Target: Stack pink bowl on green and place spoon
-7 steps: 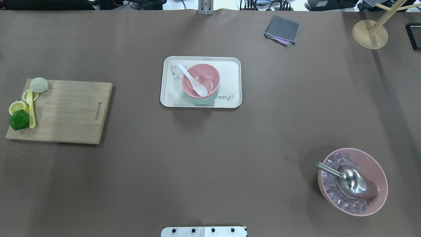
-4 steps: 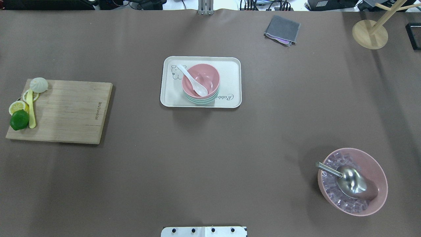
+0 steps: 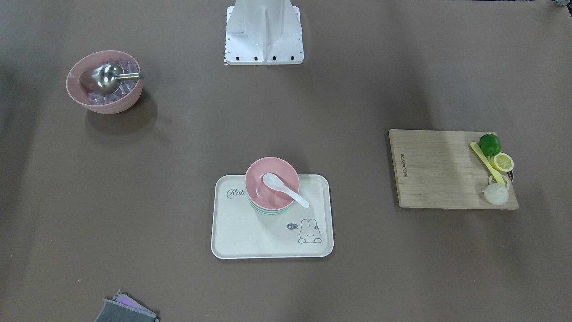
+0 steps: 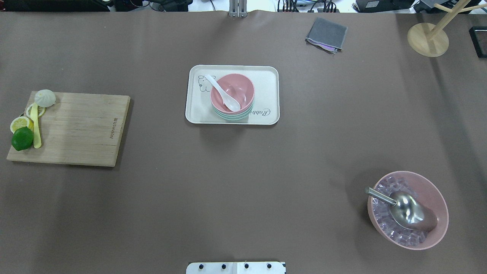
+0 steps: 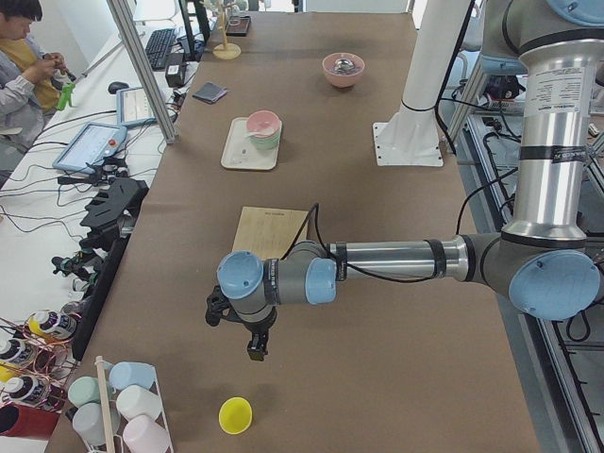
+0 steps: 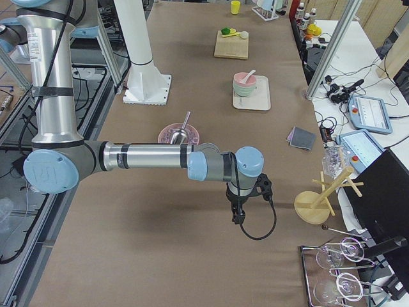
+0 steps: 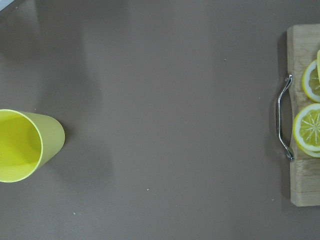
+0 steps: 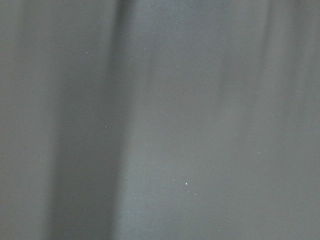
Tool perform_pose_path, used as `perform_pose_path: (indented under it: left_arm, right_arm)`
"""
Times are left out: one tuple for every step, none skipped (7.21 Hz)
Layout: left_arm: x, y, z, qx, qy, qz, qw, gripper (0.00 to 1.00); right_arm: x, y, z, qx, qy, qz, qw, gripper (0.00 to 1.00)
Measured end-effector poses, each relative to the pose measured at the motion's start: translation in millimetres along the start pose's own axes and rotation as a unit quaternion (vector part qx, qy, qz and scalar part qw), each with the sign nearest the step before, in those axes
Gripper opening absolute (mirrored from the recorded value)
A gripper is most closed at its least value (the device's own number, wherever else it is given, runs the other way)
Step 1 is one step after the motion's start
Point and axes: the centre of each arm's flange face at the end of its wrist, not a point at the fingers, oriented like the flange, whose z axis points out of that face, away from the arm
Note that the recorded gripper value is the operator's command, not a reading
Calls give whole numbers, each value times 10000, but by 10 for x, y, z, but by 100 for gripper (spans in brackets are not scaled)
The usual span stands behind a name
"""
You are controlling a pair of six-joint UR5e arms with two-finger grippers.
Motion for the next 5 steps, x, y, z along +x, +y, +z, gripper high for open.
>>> perform_pose_path:
  left_arm:
    - [0, 0, 1, -1, 0, -4, 10000, 98]
    - [1, -2, -2, 1, -3, -5, 10000, 98]
    - [11, -4, -11, 10, 0, -2, 10000, 98]
    - [21, -7, -20, 21, 3, 1, 10000, 98]
    - [26, -8, -25, 26, 2, 1, 10000, 98]
  right_arm:
    - [1, 2, 1, 1, 0, -3, 10000, 100]
    - [4, 6, 5, -3, 5, -4, 10000, 100]
    - [13, 12, 10, -14, 23, -7, 10000, 100]
    - [22, 22, 17, -25, 49, -12, 10000, 100]
    - [31, 36, 25, -35, 68, -16, 10000, 100]
